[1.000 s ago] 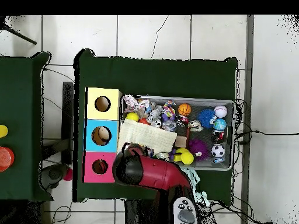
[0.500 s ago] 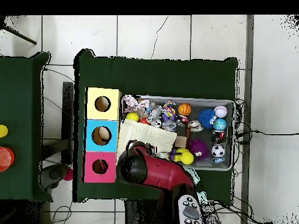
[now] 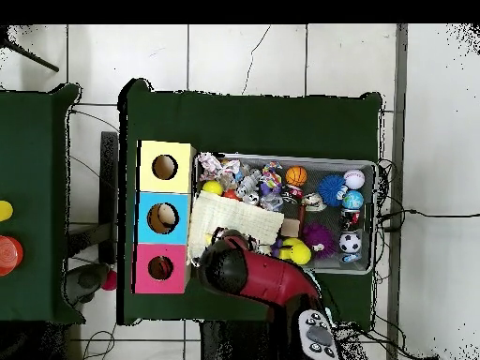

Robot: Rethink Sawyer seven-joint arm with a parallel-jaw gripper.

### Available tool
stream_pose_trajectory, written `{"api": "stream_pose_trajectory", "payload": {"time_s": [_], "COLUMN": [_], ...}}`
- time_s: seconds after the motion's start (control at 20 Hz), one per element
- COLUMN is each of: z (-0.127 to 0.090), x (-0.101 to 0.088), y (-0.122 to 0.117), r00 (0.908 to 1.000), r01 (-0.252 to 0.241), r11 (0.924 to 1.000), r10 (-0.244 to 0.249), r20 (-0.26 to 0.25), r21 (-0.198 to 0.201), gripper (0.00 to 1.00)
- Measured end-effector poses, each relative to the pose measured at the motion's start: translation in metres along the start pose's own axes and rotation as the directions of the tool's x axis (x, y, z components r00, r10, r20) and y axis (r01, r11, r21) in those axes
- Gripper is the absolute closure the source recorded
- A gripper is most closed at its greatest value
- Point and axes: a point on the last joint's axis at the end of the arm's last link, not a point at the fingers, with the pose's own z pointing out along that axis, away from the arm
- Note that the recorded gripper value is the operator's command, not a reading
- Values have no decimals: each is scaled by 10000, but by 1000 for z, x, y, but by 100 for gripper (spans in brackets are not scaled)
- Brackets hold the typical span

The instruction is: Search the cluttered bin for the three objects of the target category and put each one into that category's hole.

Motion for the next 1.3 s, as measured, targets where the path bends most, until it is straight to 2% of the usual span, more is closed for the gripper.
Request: {"api": "stream_pose_trajectory", "payload": {"time_s": [0.4, 0.65, 0.85, 1.1, 1.3], "z": [2, -1, -5, -6, -6], "x": [-4, -9, -12, -8, -2], "y": [0, 5, 13, 19, 23], "r00": [9991, 9954, 9935, 9925, 9902], "r01": [-356, -747, -903, -931, -906], "r11": [9984, 9933, 9892, 9875, 9868], "r10": [345, 689, 813, 820, 750], "r20": [-250, -665, -802, -901, -1175], "r21": [-447, -885, -1153, -1269, -1342], "gripper": [0, 0, 0, 0, 0]}}
